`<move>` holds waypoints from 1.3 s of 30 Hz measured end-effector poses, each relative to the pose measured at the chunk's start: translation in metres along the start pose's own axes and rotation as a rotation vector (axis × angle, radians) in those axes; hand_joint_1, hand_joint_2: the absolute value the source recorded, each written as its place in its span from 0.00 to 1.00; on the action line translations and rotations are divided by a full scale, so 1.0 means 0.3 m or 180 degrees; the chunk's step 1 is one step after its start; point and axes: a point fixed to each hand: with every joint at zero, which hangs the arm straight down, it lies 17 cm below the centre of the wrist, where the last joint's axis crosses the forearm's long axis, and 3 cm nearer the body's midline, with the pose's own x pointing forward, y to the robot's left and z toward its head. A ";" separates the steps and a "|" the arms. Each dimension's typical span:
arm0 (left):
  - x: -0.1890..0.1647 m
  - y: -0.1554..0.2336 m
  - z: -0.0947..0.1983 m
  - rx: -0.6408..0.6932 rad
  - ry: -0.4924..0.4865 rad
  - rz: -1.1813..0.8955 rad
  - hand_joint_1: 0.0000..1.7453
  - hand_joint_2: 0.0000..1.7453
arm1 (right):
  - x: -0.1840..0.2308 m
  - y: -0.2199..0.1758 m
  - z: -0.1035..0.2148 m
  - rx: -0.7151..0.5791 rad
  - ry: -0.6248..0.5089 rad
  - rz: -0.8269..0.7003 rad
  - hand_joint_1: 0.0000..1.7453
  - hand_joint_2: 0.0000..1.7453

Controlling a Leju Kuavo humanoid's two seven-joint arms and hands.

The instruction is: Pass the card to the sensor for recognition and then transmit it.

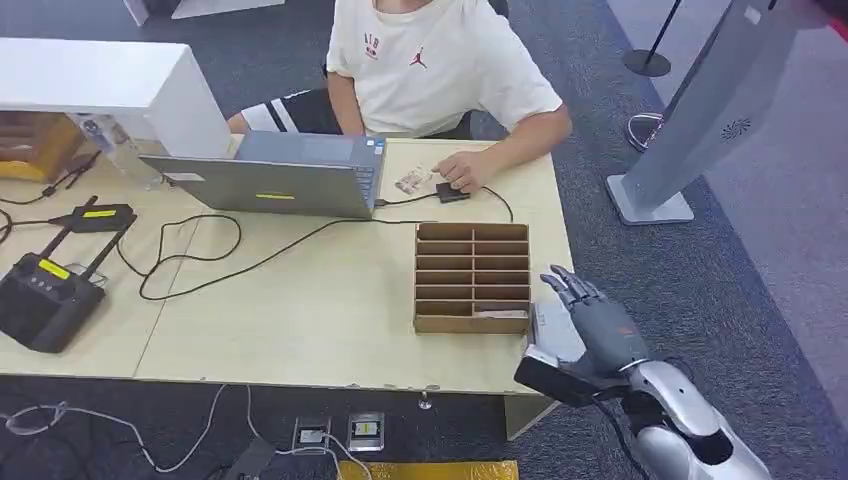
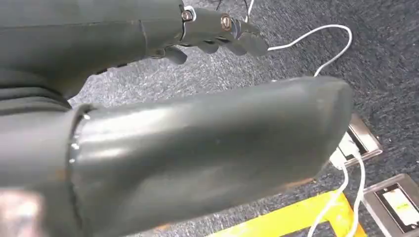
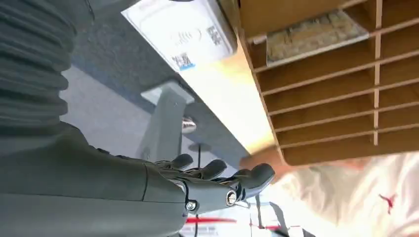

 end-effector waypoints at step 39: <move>0.046 0.067 -0.043 0.0005 -0.0052 -0.0180 0.00 0.00 | 0.048 0.064 -0.100 0.0064 -0.0157 -0.0284 0.00 1.00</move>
